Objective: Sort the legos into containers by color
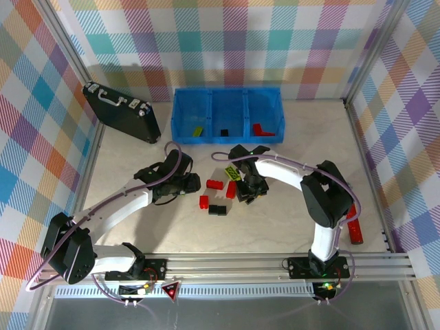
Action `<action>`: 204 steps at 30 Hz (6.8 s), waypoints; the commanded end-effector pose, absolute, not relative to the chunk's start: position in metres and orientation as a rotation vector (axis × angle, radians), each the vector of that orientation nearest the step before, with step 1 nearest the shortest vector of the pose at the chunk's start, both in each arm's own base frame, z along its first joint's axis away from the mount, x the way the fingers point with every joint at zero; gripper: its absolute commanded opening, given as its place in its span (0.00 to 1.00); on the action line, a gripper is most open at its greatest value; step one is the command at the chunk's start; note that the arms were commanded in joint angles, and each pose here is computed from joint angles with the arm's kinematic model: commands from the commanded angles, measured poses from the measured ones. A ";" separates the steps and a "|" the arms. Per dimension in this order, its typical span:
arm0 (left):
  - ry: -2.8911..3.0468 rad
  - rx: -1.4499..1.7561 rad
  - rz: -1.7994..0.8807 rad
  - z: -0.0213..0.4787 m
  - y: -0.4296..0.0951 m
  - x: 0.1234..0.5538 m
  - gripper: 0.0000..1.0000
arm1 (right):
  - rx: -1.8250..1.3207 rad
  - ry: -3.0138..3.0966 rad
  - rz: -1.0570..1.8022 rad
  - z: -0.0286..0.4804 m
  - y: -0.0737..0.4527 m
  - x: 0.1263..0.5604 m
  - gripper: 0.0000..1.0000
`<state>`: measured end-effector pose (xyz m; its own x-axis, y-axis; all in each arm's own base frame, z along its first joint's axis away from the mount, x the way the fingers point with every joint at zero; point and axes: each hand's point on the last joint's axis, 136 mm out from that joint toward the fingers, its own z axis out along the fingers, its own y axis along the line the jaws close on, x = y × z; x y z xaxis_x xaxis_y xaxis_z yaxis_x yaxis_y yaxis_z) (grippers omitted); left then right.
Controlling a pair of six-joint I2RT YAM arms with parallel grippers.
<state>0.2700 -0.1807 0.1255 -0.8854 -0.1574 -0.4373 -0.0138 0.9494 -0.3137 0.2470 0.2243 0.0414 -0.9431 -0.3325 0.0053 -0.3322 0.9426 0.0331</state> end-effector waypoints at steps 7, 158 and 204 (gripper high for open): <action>2.626 -0.145 -0.407 0.127 -0.179 0.269 0.46 | 0.570 -3.055 -0.055 0.035 0.231 0.247 0.52; 3.019 0.168 -0.034 0.040 -0.136 0.328 0.29 | 0.347 -3.660 -0.229 0.235 0.184 0.325 0.47; 2.511 -0.087 -0.122 0.176 -0.140 0.529 0.29 | 0.252 -3.626 -0.209 0.207 0.169 0.302 0.48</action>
<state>0.5110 -0.1455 0.1609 -0.8406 -0.0539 -0.5389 -0.0077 0.9961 -0.0877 0.3003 0.1678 0.2022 -0.8744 -0.1321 -0.4669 -0.1747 0.9834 0.0489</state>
